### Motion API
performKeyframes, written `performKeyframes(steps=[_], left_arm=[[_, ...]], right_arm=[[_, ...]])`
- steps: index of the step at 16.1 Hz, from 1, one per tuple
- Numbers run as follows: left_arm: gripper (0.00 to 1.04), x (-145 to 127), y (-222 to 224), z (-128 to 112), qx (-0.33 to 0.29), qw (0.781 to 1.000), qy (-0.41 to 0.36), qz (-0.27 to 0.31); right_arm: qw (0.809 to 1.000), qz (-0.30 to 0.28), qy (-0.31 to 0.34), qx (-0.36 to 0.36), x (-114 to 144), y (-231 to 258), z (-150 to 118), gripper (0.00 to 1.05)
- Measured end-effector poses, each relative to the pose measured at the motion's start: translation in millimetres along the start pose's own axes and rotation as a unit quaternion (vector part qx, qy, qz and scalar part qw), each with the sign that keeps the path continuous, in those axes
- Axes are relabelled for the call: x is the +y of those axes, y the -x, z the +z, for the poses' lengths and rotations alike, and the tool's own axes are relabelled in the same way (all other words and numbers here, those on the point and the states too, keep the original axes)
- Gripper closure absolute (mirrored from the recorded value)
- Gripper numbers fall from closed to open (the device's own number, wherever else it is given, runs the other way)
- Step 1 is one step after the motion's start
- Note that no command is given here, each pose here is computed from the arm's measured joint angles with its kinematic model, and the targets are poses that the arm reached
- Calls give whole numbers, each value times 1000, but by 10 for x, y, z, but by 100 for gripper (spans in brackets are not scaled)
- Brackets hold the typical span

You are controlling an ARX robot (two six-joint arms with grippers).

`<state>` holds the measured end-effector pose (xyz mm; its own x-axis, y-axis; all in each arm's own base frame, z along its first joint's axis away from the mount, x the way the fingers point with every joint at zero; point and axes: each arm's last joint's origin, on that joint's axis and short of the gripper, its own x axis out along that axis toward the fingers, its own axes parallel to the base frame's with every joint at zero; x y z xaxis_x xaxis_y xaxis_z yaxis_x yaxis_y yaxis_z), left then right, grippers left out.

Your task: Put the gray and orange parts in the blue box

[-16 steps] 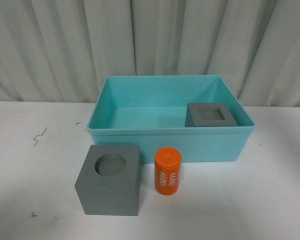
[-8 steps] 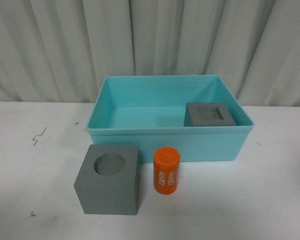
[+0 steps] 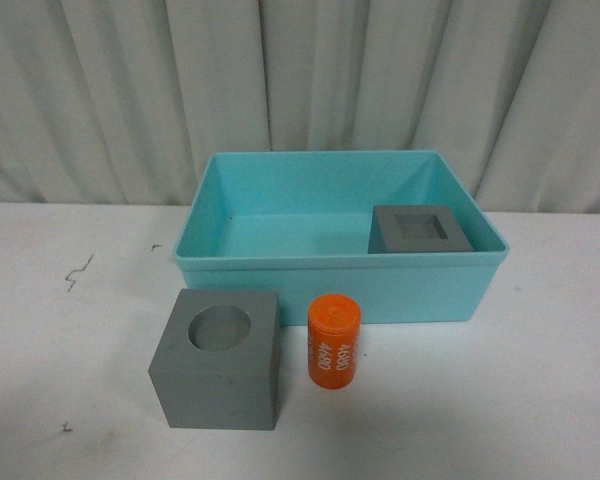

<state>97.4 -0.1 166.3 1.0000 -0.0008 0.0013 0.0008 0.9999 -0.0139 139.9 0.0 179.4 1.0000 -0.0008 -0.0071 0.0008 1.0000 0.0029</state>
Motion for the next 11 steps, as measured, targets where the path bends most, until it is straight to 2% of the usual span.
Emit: performKeyframes(steps=[6, 11], left_arm=[[7, 0, 0, 0, 0, 1000, 0, 0], [7, 0, 0, 0, 0, 1000, 0, 0]], right_arm=[[1000, 0, 0, 1, 0, 133, -122, 103], [1000, 0, 0, -7, 0, 212, -101, 103]])
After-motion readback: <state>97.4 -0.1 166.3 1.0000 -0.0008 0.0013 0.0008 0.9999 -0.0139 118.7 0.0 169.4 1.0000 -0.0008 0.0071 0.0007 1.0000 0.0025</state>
